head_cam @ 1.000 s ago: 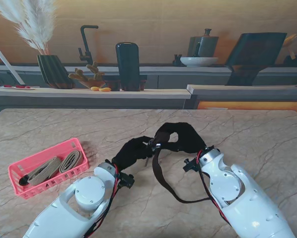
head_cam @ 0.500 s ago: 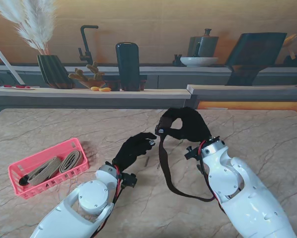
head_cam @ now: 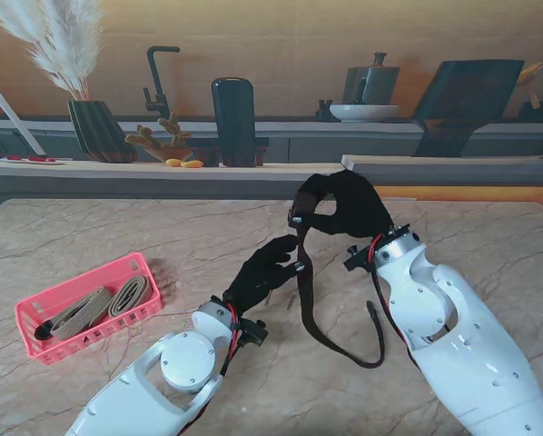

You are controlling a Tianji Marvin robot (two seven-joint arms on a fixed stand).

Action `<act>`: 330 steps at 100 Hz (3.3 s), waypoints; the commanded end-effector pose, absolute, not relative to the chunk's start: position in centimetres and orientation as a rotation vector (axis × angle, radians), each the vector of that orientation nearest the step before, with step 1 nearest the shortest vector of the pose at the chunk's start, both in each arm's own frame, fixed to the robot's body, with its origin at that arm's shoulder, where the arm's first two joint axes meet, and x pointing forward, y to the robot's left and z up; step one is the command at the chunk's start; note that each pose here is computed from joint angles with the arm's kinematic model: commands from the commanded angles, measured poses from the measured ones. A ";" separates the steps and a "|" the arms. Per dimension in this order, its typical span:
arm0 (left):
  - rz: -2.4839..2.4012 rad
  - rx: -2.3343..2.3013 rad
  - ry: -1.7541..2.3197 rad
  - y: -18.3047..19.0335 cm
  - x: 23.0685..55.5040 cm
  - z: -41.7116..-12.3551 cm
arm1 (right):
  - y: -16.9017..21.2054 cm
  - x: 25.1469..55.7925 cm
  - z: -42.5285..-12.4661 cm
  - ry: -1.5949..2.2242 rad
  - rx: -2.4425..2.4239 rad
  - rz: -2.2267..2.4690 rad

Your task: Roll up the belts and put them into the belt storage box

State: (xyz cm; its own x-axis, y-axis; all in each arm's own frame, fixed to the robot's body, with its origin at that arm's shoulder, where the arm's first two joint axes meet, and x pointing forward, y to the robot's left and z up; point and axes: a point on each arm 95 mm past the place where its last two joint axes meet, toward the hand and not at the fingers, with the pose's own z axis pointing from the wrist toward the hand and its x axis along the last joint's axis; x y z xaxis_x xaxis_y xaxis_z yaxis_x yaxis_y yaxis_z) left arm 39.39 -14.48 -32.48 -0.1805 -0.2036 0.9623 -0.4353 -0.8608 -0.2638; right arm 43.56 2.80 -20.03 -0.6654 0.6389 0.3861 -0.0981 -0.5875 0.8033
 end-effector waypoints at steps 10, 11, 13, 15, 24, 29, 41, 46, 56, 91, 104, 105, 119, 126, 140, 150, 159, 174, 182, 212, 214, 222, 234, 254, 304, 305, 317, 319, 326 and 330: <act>2.170 1.828 -0.688 -16.3 38.9 -31.2 | 3.0 43.8 -18.0 1.107 0.871 2.271; 2.168 1.825 -0.685 -16.3 38.9 -31.2 | 3.0 43.8 -18.0 1.108 0.870 2.270; 2.167 1.819 -0.680 -16.4 38.8 -31.1 | 3.0 43.8 -18.0 1.110 0.869 2.269; 2.164 1.813 -0.677 -16.6 38.8 -31.0 | 3.0 43.9 -17.9 1.111 0.868 2.267; 2.151 1.790 -0.668 -17.0 38.6 -30.7 | 3.0 44.0 -17.7 1.115 0.866 2.262; 2.136 1.783 -0.658 -17.2 38.5 -30.5 | 3.0 44.2 -17.5 1.113 0.866 2.260; 2.094 1.774 -0.613 -17.6 38.2 -30.2 | 3.0 44.6 -16.9 1.108 0.866 2.252; 2.088 1.771 -0.602 -17.7 38.2 -30.0 | 2.9 44.8 -16.6 1.102 0.869 2.250; 2.083 1.762 -0.580 -17.9 38.2 -29.7 | 2.9 45.1 -15.9 1.093 0.873 2.244; 2.103 1.712 -0.566 -18.0 38.3 -28.4 | 3.0 45.6 -14.7 1.080 0.875 2.233; 2.083 1.712 -0.534 -18.1 38.2 -27.9 | 2.9 45.7 -14.3 1.079 0.878 2.231; 2.081 1.711 -0.532 -18.1 38.2 -27.9 | 2.9 45.7 -14.2 1.079 0.878 2.230; 2.077 1.701 -0.526 -18.3 38.3 -27.4 | 2.5 45.7 -13.6 1.077 0.870 2.219; 2.078 1.696 -0.522 -18.4 38.3 -27.2 | 2.3 45.7 -13.3 1.074 0.866 2.214; 2.051 1.696 -0.515 -18.6 38.4 -27.1 | 2.1 45.6 -12.9 1.072 0.864 2.207; 2.042 1.703 -0.521 -18.7 38.7 -27.1 | 2.1 45.6 -12.9 1.075 0.867 2.206; 2.035 1.716 -0.539 -18.7 39.0 -27.2 | 2.1 45.4 -13.2 1.075 0.878 2.213; 2.008 1.730 -0.556 -18.5 39.2 -27.8 | 2.2 45.1 -13.9 1.062 0.916 2.235; 1.965 1.746 -0.524 -18.3 39.2 -28.1 | 2.1 44.9 -14.3 1.057 0.936 2.243; 1.930 1.769 -0.605 -16.6 39.7 -29.5 | 1.8 44.0 -16.2 1.012 1.116 2.289; 1.931 1.772 -0.616 -16.5 39.7 -29.6 | 1.8 44.0 -16.3 1.009 1.135 2.295; 1.936 1.783 -0.657 -16.0 39.9 -29.9 | 1.8 43.7 -17.0 1.006 1.195 2.308; 1.934 1.796 -0.717 -15.3 40.1 -30.4 | 1.7 43.3 -17.8 1.012 1.246 2.312; 1.953 1.818 -0.773 -14.6 40.2 -31.2 | 1.7 42.6 -18.9 1.036 1.338 2.329; 2.134 1.855 -0.892 -13.7 40.4 -32.1 | 2.2 41.6 -21.3 1.066 1.673 2.355; 2.138 1.856 -0.892 -13.7 40.4 -32.1 | 2.2 41.6 -21.3 1.066 1.679 2.354; 2.182 1.871 -0.895 -13.6 40.4 -32.4 | 2.4 41.6 -22.0 1.061 1.746 2.350; 2.188 1.873 -0.895 -13.6 40.4 -32.4 | 2.4 41.6 -22.1 1.060 1.756 2.350; 2.205 1.884 -0.888 -13.6 40.4 -32.6 | 2.5 41.5 -22.4 1.059 1.792 2.349; 2.216 1.890 -0.883 -13.5 40.4 -32.7 | 2.5 41.4 -22.5 1.062 1.807 2.348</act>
